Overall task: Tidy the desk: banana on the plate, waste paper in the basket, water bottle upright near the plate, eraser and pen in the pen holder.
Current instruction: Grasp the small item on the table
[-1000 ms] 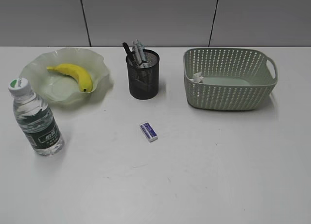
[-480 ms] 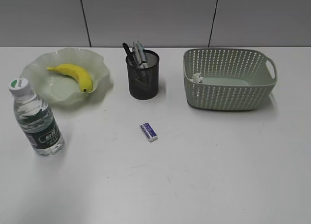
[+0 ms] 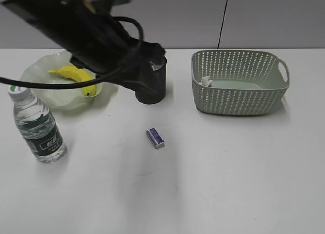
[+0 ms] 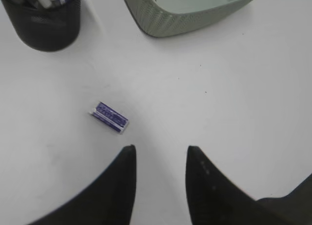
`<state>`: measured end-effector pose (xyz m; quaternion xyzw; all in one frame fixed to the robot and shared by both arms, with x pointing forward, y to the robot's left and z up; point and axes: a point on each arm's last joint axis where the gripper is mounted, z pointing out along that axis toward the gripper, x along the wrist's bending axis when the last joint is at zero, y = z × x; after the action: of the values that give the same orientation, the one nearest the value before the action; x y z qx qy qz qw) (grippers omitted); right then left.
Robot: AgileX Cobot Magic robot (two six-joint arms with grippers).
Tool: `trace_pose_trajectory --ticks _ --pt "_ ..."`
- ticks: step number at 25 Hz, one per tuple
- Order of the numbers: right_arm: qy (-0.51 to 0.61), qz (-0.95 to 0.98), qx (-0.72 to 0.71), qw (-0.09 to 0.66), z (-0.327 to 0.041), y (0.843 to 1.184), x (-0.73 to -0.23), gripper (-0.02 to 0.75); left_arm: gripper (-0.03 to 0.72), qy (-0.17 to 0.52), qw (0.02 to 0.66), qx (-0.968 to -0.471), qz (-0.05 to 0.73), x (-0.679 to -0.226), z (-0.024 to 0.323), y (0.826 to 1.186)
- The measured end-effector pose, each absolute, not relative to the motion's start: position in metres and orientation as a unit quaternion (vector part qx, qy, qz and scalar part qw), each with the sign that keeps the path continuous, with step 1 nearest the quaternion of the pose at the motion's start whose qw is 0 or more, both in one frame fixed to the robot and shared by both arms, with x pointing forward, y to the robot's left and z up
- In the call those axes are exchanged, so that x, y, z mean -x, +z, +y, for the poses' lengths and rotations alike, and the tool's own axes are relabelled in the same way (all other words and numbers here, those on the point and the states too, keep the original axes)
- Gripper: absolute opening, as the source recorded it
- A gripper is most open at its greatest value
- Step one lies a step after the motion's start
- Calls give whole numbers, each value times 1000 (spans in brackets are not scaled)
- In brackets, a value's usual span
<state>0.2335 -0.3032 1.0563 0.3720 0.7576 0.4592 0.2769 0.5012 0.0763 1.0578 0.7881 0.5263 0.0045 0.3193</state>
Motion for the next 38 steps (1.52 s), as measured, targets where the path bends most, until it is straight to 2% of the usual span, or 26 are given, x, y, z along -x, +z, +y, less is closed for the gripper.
trace_pose_trajectory --ticks 4,8,13,22,24,26,28,30,35,38 --pt "459 758 -372 277 -303 1056 -234 446 267 -34 220 -755 617 -533 40 1024" --pt "459 758 -372 277 -303 1056 -234 446 342 -49 134 -719 680 -557 22 988" --pt "459 758 -372 277 -303 1056 -234 446 430 -56 96 -693 712 -572 9 953" --pt "459 758 -372 277 -303 1056 -234 446 437 -40 60 -690 720 -582 6 909" --pt "459 758 -372 277 -303 1056 -234 446 428 -37 54 -689 722 -583 7 901" --pt "459 758 -372 277 -303 1056 -234 446 386 -36 56 -687 724 -586 7 895" --pt "459 758 -372 277 -303 1056 -234 446 298 -35 64 -685 725 -588 7 895" --pt "460 757 -372 277 -303 1056 -234 446 171 -34 67 -684 726 -588 7 894" --pt "460 757 -372 277 -303 1056 -234 446 176 -39 78 -681 727 -588 5 900" --pt "460 757 -372 277 -303 1056 -234 446 176 -47 92 -677 729 -585 5 920"
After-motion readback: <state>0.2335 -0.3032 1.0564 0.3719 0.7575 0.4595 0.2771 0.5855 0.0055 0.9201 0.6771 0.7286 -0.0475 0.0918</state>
